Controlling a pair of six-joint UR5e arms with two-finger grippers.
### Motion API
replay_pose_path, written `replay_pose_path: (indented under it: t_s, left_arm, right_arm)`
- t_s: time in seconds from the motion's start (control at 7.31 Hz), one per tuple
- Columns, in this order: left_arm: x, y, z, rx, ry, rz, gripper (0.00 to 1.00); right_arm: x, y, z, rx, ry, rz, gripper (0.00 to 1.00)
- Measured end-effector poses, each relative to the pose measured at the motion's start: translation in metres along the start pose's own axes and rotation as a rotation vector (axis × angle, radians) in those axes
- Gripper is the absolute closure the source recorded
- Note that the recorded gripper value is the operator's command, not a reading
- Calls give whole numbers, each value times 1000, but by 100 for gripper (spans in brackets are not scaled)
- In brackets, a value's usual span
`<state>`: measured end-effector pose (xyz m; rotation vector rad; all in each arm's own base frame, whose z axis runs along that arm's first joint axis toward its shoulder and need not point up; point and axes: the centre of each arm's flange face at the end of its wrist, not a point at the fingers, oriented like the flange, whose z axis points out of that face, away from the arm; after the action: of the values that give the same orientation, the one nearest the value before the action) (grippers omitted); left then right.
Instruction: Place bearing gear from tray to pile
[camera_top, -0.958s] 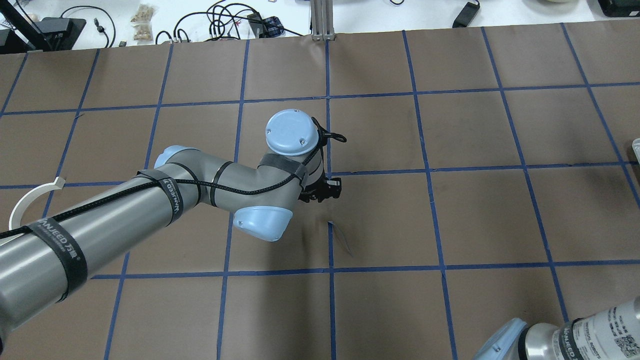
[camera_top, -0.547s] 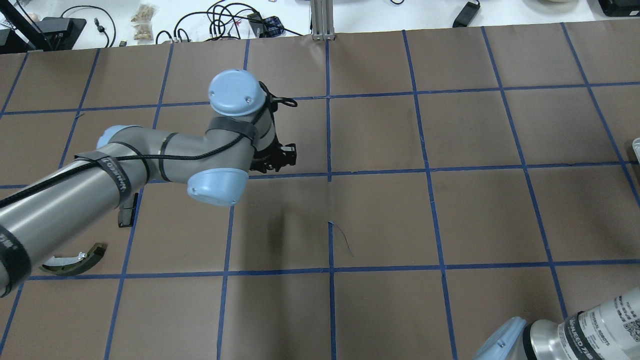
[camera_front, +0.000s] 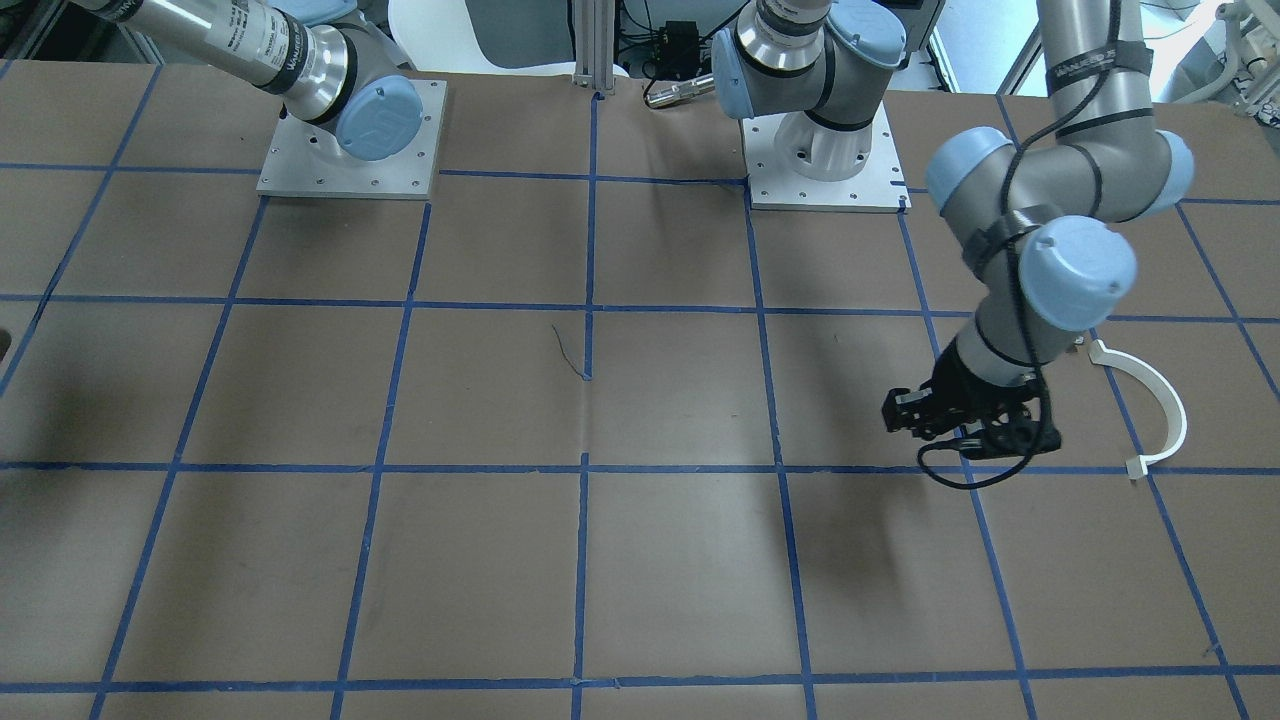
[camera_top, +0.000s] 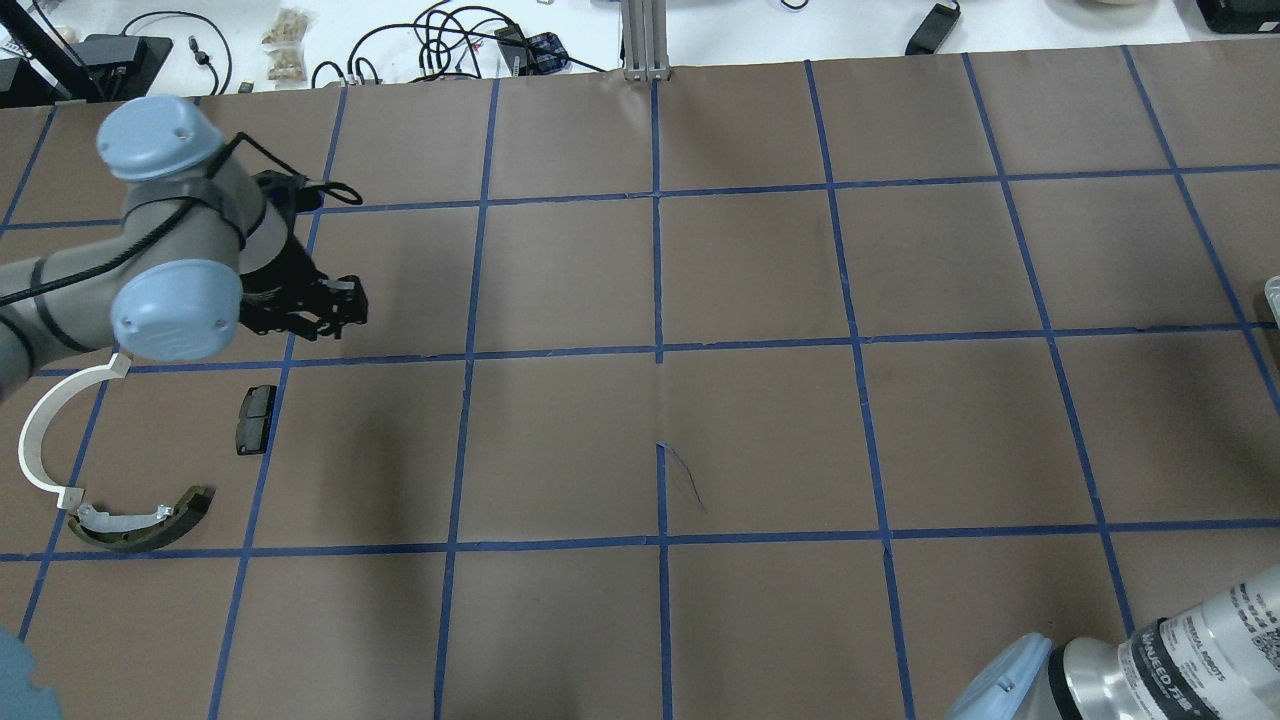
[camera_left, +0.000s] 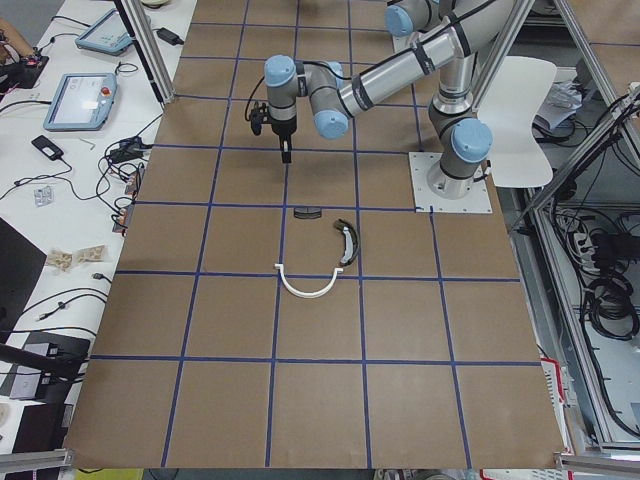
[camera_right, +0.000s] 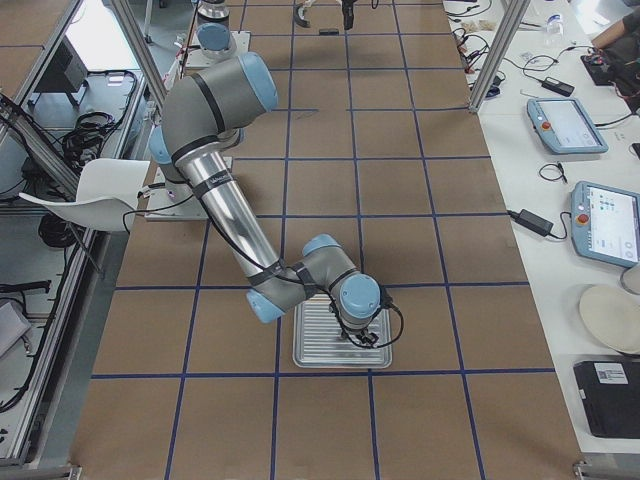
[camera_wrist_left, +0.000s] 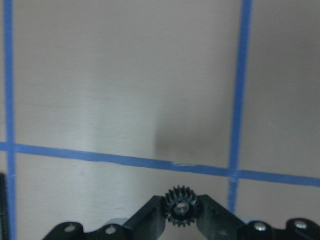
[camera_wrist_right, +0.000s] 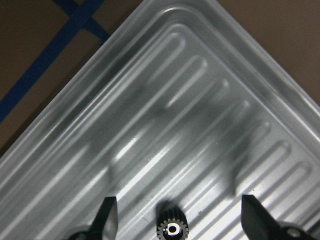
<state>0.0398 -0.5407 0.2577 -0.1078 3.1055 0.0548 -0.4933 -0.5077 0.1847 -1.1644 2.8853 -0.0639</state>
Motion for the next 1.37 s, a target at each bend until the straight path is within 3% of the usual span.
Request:
replay_pose_path:
  t_s: [0.14,0.41,0.55,0.68,0.82,0.96,1.23,1.37]
  left_arm:
    - [-60,7,11,-28,12,50,100]
    - [-138,19,38,-58,38,122,100]
    - [-152,21,46,-65,46,138,7]
    - [-158,22,51,-70,50,146,0]
    - [-160,22,53,-71,52,151,0]
    - [-161,22,52,-68,50,155,0]
    - [-155,21,35,-57,39,156,0]
    - [-142,22,16,-64,45,146,0]
  right_arm:
    - [-1,2,2,-22,-10,-4,22]
    - [-2,7,2,-75,-20,-12,42]
    - [-2,8,2,-85,-19,-13,43]
    - [-2,8,2,-88,-19,-12,43]
    - [-2,7,2,-88,-17,-12,44]
    - [-1,5,1,-88,-14,-12,51]
    - [-1,3,2,-88,-14,-13,73]
    - [-1,3,3,-90,-16,-13,100]
